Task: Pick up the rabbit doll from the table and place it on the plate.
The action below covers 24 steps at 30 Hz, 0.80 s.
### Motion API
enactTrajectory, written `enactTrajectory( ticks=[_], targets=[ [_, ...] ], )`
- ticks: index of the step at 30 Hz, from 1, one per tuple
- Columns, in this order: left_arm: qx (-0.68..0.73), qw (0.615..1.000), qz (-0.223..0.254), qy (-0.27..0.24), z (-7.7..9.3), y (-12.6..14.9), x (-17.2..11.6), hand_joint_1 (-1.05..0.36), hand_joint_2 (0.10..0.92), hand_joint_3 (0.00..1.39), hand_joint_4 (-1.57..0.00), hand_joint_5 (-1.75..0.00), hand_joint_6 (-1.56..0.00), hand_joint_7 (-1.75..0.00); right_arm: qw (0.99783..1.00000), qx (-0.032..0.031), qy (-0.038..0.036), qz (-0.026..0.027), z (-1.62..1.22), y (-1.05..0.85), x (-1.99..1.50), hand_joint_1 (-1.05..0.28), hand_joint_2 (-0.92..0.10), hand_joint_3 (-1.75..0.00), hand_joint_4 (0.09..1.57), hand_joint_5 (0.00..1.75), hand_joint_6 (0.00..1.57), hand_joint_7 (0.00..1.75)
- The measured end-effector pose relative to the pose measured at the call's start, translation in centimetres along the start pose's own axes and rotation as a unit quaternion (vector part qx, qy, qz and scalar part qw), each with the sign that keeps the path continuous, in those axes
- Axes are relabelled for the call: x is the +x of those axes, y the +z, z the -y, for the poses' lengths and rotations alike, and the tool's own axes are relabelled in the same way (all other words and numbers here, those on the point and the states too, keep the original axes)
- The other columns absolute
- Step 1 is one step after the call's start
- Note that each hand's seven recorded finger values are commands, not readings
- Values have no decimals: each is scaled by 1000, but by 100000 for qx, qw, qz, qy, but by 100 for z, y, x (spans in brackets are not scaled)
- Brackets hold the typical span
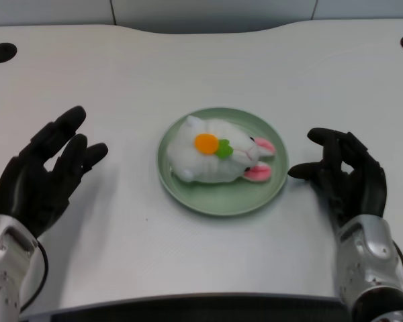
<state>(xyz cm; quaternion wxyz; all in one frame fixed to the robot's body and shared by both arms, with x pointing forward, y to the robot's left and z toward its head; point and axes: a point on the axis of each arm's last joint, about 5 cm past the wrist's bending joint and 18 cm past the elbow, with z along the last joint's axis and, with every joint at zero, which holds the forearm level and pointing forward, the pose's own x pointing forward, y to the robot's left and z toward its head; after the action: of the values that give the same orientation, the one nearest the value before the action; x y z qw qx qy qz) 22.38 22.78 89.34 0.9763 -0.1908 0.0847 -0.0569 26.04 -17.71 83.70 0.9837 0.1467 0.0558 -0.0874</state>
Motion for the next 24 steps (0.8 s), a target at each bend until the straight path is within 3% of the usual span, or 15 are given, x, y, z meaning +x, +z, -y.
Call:
enactTrajectory(
  ticks=[8, 12, 13, 14, 16, 20, 24],
  targets=[
    [-12235, 99114, -1145, 5045, 6, -180, -207, -471, 921, 601, -3, -1400, -456, -104, 99996, 822, 99, 442, 3, 11, 3, -412, -921, -434, 801, 1357, 676, 1054],
    [-13758, 98779, -1855, 7072, -25, -276, -304, -446, 921, 636, -84, -1503, -564, -186, 99997, 616, 213, 494, 4, 10, 0, -417, -921, -440, 791, 1364, 673, 1060],
    [-13798, 98725, -1869, 7708, -30, -293, -321, -439, 921, 644, -118, -1539, -569, -256, 99997, 543, 196, 505, 4, 10, -2, -414, -921, -442, 787, 1366, 670, 1062],
    [-13602, 98707, -1674, 8314, -35, -307, -337, -434, 921, 649, -153, -1570, -489, -492, 99997, 483, 144, 523, 5, 11, -4, -410, -921, -448, 780, 1371, 665, 1068],
    [-12219, 98811, -999, 9274, -43, -328, -359, -431, 921, 649, -237, -1593, -464, -705, 99997, 502, 116, 598, 7, 15, -4, -405, -921, -457, 770, 1387, 654, 1083],
    [-9816, 98980, -516, 10309, -48, -371, -370, -431, 921, 661, -293, -1677, -492, -924, 99996, 521, 213, 688, 6, 28, 1, -411, -921, -451, 767, 1391, 653, 1092],
    [-10460, 98805, -1092, 11265, -22, -431, -366, -422, 921, 636, -292, -1720, -508, -1030, 99996, 364, 589, 550, 13, 16, -10, -409, -921, -473, 772, 1383, 652, 1082]
  ],
)
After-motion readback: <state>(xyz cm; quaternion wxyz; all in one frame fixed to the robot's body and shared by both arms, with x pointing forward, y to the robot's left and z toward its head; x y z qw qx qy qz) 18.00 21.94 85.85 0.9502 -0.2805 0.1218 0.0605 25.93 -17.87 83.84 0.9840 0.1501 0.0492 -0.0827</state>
